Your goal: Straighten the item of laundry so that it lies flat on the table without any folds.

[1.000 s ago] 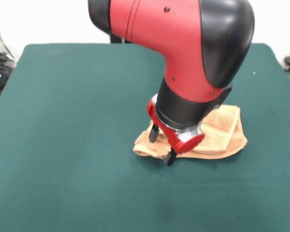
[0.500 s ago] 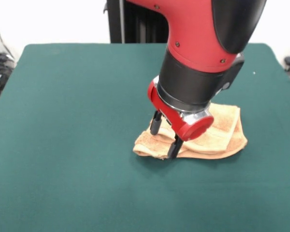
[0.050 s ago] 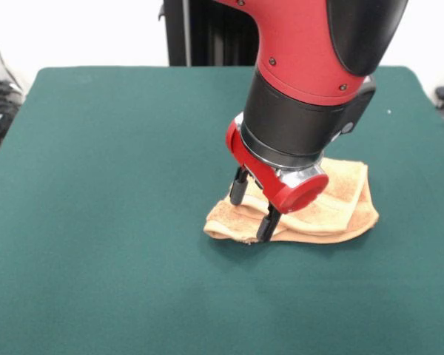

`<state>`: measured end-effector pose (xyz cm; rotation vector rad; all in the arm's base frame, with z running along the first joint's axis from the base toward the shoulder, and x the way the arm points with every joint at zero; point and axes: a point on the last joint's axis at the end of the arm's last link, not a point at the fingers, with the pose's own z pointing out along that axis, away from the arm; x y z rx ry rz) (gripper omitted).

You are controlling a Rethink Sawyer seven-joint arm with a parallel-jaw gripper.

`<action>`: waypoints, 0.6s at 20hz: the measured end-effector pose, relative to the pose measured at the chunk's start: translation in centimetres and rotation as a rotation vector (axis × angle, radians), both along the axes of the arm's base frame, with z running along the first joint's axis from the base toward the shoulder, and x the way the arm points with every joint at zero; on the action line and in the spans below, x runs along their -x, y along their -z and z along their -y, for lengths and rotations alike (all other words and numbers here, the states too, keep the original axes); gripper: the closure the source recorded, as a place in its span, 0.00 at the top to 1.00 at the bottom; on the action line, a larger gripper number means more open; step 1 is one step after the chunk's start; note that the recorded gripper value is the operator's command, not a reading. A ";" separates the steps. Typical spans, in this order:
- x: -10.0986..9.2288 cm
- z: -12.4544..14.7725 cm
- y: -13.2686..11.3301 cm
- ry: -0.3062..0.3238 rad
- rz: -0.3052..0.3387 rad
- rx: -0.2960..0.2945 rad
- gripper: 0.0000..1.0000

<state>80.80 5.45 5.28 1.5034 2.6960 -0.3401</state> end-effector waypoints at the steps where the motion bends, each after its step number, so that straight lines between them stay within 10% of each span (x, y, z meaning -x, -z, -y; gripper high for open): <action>1: 0.0 0.0 0.0 0.000 0.000 0.000 1.00; 12: 0.6 0.4 0.6 0.010 -0.012 0.002 1.00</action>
